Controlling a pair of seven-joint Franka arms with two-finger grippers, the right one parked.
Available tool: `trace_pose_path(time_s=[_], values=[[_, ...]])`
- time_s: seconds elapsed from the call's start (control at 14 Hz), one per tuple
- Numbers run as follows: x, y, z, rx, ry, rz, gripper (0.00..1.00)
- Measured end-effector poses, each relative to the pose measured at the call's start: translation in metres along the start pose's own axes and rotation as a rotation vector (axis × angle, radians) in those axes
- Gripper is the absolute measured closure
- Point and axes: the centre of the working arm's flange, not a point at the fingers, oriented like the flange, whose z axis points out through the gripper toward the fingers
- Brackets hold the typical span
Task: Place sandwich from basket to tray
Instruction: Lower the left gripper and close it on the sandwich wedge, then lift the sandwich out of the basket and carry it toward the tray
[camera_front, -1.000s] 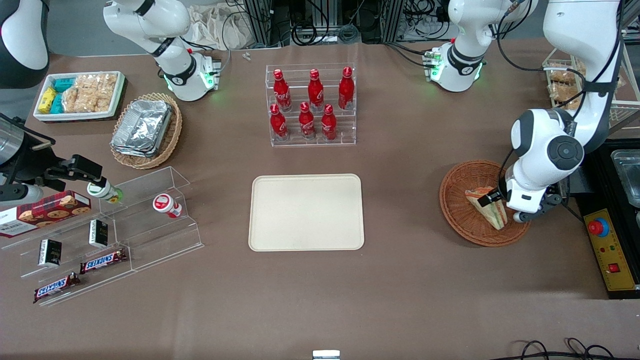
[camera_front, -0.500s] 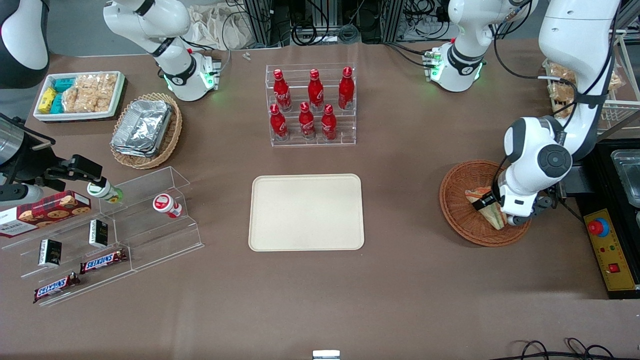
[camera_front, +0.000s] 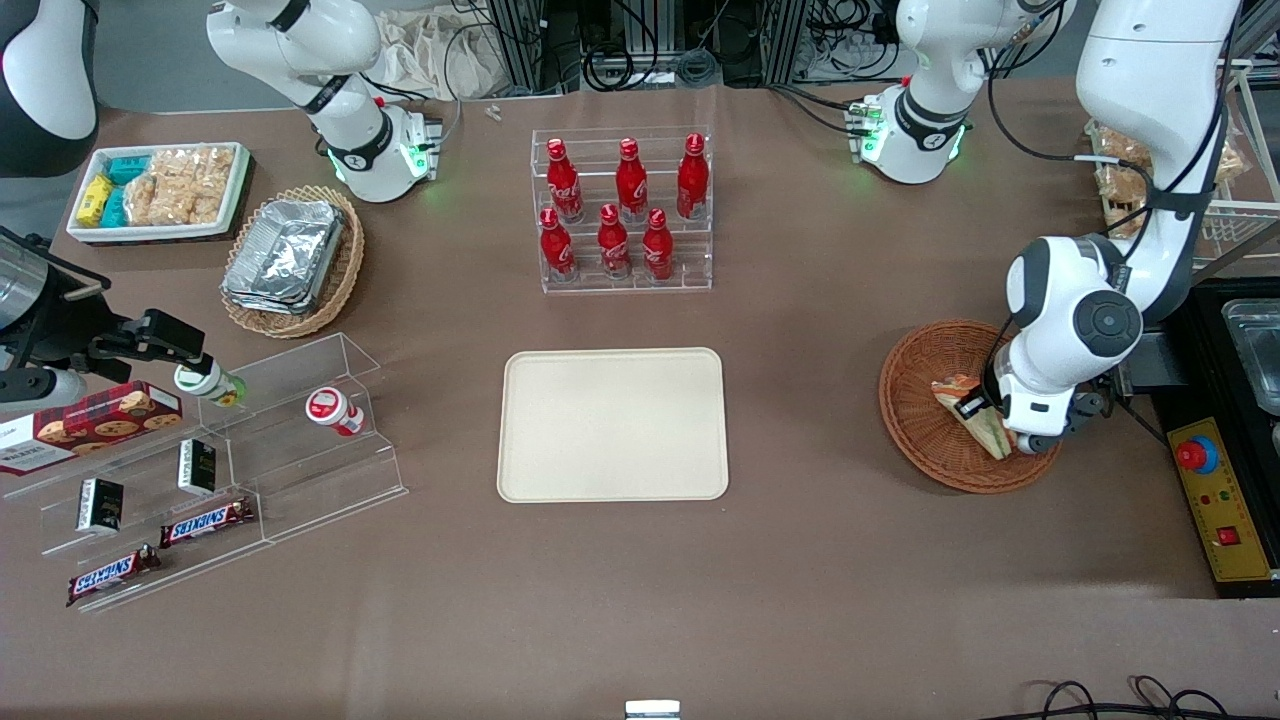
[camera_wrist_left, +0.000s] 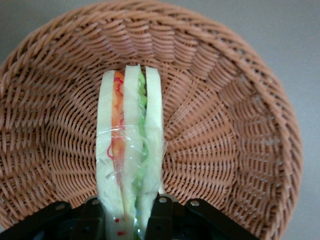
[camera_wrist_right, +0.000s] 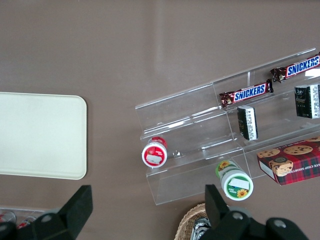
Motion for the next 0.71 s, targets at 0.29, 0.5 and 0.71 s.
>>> trace_pose_path(time_s=[0.29,0.5,0.71], values=[[0.019,0.009,-0.063,0.080,-0.066,-0.010,0.76],[0.027,0.022,-0.169,0.144,-0.122,0.020,0.82],[0.017,0.038,-0.260,0.102,-0.139,0.075,0.82]])
